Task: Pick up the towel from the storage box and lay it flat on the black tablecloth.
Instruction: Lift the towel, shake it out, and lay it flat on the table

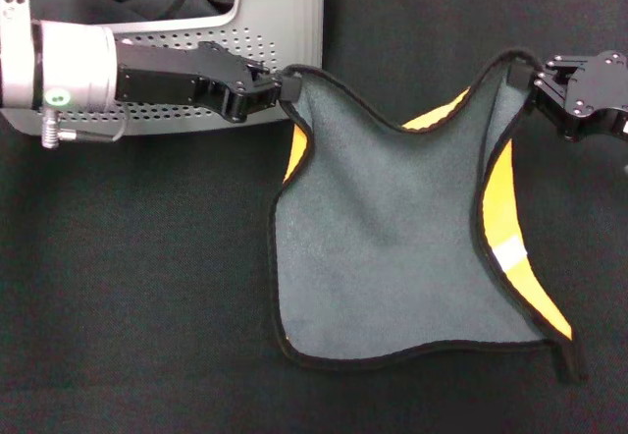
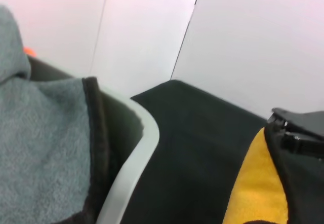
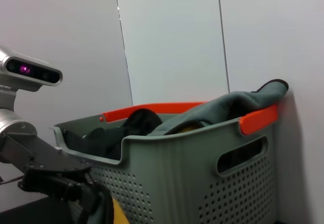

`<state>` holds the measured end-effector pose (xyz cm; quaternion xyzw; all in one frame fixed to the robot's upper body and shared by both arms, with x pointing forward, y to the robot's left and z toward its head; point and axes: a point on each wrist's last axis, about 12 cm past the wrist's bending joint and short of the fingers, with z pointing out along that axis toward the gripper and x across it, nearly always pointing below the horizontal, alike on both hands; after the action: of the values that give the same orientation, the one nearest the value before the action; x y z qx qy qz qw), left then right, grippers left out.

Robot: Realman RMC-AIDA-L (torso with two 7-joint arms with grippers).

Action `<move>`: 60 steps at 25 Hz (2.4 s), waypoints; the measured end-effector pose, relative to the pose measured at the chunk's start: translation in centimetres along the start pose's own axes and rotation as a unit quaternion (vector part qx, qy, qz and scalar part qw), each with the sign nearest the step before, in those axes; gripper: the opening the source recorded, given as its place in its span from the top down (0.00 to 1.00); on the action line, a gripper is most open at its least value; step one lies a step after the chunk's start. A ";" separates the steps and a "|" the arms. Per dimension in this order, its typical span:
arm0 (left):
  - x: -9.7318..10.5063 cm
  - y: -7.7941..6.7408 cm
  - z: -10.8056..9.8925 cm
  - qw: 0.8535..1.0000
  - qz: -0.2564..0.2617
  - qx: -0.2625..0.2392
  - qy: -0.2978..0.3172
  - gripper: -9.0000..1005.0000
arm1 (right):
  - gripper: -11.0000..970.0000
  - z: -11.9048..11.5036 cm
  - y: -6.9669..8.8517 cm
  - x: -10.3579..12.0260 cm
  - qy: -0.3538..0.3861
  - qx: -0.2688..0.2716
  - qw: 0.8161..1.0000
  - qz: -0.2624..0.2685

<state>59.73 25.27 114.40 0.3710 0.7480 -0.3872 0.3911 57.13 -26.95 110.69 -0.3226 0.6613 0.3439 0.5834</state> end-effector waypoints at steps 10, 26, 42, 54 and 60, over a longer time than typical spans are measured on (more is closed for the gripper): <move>-0.1 0.1 -2.4 0.999 -0.012 0.002 -0.050 0.97 | 0.96 -0.3 0.1 0.0 0.000 -0.006 1.000 0.006; 0.0 -0.2 -3.0 0.998 -0.014 0.016 -0.062 0.97 | 0.96 -0.5 0.1 0.2 0.000 -0.007 1.000 0.015; 0.1 -0.4 -2.8 0.998 -0.014 0.021 -0.063 0.97 | 0.94 -0.5 0.1 0.4 0.002 -0.003 1.000 0.026; 0.3 -0.5 -2.8 0.998 -0.016 0.020 -0.064 0.97 | 0.93 -0.7 0.1 0.8 0.004 0.000 0.999 0.034; 0.5 -0.5 -2.9 0.998 -0.018 0.019 -0.063 0.97 | 0.93 -0.9 0.2 1.2 0.007 0.002 0.999 0.043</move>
<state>58.27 27.69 115.29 0.3397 0.7206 -0.4310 0.4236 56.36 -27.60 109.59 -0.2953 0.6791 0.3651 0.5642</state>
